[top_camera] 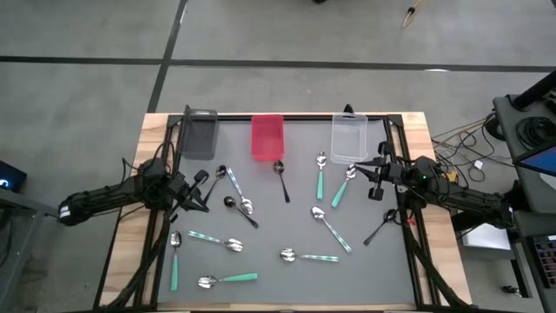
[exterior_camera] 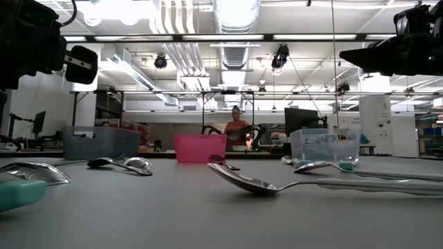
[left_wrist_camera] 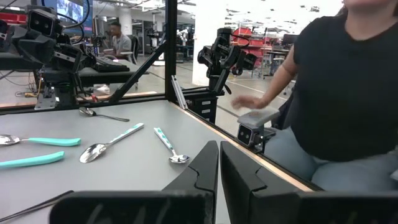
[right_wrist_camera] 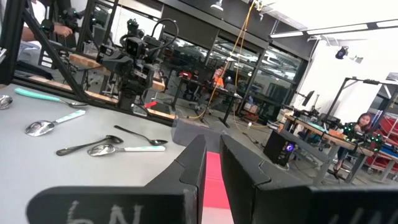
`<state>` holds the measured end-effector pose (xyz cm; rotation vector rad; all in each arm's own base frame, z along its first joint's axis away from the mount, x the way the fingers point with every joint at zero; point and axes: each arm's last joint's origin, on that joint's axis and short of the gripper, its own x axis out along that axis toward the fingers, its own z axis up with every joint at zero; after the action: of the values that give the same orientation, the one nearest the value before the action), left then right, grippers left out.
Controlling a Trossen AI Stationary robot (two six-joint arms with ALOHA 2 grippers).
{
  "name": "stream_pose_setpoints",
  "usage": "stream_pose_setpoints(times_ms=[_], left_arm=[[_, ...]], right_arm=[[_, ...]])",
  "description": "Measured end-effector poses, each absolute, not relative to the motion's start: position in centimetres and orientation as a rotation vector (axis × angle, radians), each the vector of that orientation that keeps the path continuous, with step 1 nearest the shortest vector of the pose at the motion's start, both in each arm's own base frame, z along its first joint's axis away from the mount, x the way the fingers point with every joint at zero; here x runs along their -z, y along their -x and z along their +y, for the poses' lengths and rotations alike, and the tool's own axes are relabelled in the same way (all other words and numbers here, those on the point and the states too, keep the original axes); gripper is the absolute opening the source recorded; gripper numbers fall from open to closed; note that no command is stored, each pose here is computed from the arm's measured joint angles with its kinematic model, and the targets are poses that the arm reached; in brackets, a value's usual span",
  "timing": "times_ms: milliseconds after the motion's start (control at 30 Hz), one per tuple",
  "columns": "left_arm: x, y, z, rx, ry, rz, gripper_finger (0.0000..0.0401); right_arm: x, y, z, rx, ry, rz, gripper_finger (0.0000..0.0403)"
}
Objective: Sort silverware by color (type)
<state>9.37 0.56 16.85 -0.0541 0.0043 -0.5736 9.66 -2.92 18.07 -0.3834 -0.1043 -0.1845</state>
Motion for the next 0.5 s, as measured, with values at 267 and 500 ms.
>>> stream_pose_setpoints(times_ms=[267,500], left_arm=[[-16.9,-9.4,0.6,0.573,0.043,0.0,0.0],[-18.3,-9.3,0.6,0.54,-0.194,-0.185,0.0]], right_arm=[[-18.1,-9.7,-2.9,0.184,0.383,-0.104,0.0038],[-18.1,-9.7,-2.9,0.182,0.359,-0.107,0.0038]])
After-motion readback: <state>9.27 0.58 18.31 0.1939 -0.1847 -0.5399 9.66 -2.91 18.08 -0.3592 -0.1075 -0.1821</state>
